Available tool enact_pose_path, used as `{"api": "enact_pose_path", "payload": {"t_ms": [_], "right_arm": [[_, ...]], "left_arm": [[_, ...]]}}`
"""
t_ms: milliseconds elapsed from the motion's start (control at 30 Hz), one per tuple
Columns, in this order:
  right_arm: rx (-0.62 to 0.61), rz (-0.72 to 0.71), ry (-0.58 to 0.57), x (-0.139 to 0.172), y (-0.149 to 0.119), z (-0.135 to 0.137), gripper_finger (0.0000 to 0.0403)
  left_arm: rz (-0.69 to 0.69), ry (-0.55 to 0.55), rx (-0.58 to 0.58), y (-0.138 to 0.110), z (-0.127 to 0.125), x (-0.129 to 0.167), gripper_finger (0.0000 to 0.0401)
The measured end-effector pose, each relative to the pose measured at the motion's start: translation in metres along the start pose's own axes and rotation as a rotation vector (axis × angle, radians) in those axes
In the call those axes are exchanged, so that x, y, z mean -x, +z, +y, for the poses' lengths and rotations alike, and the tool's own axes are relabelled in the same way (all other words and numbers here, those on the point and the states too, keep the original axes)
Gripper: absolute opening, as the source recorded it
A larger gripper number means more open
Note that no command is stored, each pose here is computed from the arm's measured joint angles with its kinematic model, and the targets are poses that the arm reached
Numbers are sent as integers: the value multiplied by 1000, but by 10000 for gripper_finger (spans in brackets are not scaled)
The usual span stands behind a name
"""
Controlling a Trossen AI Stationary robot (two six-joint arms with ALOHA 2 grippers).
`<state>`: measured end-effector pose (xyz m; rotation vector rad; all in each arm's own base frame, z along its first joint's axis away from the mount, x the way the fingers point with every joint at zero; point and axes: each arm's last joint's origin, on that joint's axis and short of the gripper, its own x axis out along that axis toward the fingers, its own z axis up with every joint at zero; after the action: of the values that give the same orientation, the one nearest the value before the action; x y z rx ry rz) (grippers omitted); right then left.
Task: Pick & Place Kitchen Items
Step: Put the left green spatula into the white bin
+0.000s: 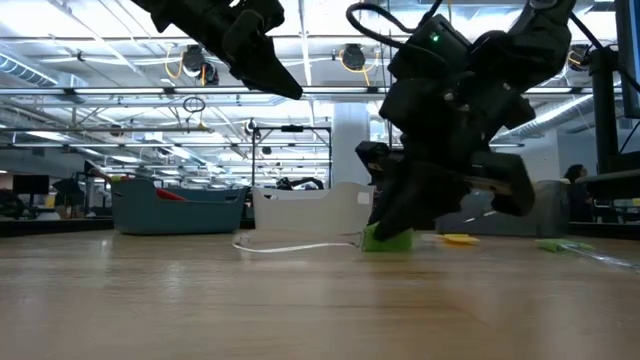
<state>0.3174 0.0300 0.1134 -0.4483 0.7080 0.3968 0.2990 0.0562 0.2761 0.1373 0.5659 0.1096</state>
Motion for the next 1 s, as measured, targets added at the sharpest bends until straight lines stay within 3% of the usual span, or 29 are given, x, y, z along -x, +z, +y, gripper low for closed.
{"api": "enact_pose_path", "payload": {"t_ms": [300, 600, 833, 1000], "right_arm": [[-33, -66, -97, 14, 6, -19, 25], [32, -97, -495, 73, 28, -56, 25], [22, -178, -594, 88, 23, -88, 21], [37, -135, -644, 81, 21, -116, 23]], "left_arm": [[1, -2, 0, 0, 0, 0, 122], [11, -6, 0, -1, 0, 0, 122], [-78, 3, 10, 9, -3, 4, 122], [-142, 149, 1, 19, -2, 16, 122]]}}
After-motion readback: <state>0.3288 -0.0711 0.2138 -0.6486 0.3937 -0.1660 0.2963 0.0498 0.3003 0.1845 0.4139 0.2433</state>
